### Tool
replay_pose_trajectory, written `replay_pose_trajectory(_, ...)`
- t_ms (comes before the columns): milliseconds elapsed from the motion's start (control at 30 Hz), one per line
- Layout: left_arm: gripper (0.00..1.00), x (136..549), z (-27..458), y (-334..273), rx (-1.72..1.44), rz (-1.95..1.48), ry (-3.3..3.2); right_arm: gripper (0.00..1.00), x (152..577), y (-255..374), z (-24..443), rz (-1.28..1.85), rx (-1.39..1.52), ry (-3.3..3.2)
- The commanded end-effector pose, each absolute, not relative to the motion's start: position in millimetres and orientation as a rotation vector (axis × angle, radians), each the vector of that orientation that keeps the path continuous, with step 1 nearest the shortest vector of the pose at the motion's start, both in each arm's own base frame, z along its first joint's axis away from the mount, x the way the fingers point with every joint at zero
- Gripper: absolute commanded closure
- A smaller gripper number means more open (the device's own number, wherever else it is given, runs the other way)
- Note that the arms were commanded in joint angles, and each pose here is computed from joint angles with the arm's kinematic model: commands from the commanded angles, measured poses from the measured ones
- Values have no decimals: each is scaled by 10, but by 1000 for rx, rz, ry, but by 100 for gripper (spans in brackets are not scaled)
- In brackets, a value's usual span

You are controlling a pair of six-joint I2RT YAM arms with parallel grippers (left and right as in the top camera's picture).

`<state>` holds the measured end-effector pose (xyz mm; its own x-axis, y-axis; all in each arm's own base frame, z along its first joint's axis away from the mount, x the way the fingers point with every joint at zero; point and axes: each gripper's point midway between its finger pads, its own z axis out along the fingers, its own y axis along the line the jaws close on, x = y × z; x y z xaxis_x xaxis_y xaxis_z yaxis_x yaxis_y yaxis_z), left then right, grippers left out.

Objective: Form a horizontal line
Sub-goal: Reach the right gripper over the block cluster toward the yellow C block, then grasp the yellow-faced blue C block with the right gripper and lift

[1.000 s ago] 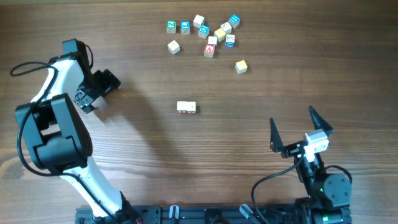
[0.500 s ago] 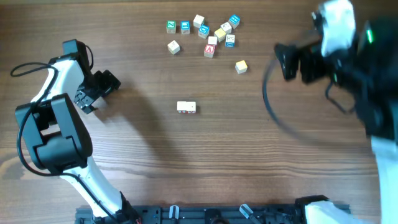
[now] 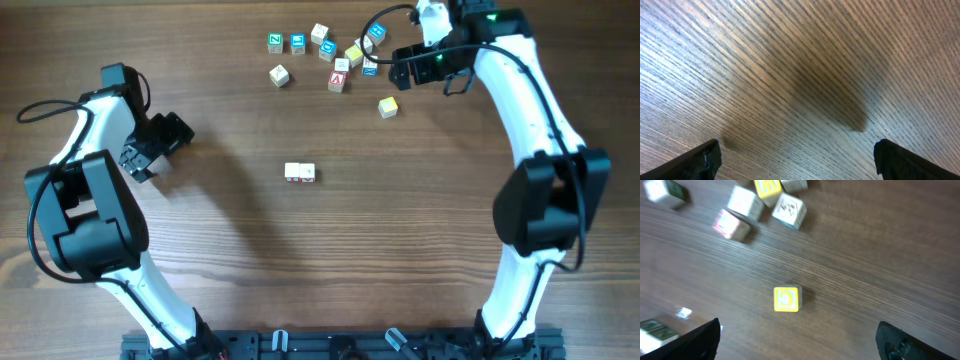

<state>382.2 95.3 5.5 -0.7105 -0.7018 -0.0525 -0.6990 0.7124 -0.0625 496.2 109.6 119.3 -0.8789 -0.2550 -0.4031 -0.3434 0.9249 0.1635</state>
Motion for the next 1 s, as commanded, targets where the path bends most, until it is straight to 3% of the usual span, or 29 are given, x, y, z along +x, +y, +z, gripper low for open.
replay_pose_trajectory(0,0,3802,6,944,-1166,-68,2853,0,5026,1111,864,346,-424,2752)
replay_pose_trajectory(67,0,3808,6,945,-1165,-69,2852,2,5011,1115,708,351,-425,2784)
replay_pose_trajectory(233,0,3808,6,947,-1165,-68,2851,33,4956,1150,456,389,-311,2846)
replay_pose_trajectory(333,0,3808,6,947,-1165,-69,2851,45,4918,1249,351,393,-340,2864)
replay_pose_trajectory(600,0,3808,6,947,-1165,-68,2851,43,4864,1527,319,244,-456,2852)
replay_pose_trajectory(767,0,3808,6,947,-1165,-68,2851,28,4901,1468,308,77,-469,2838)
replay_pose_trajectory(800,0,3808,6,947,-1165,-69,2851,20,4899,1469,306,78,-469,2839)
replay_pose_trajectory(833,0,3809,6,945,-1165,-69,2851,0,4891,1468,295,79,-470,2841)
replay_pose_trajectory(967,0,3808,6,947,-1166,-69,2851,0,4773,1470,123,106,-480,2876)
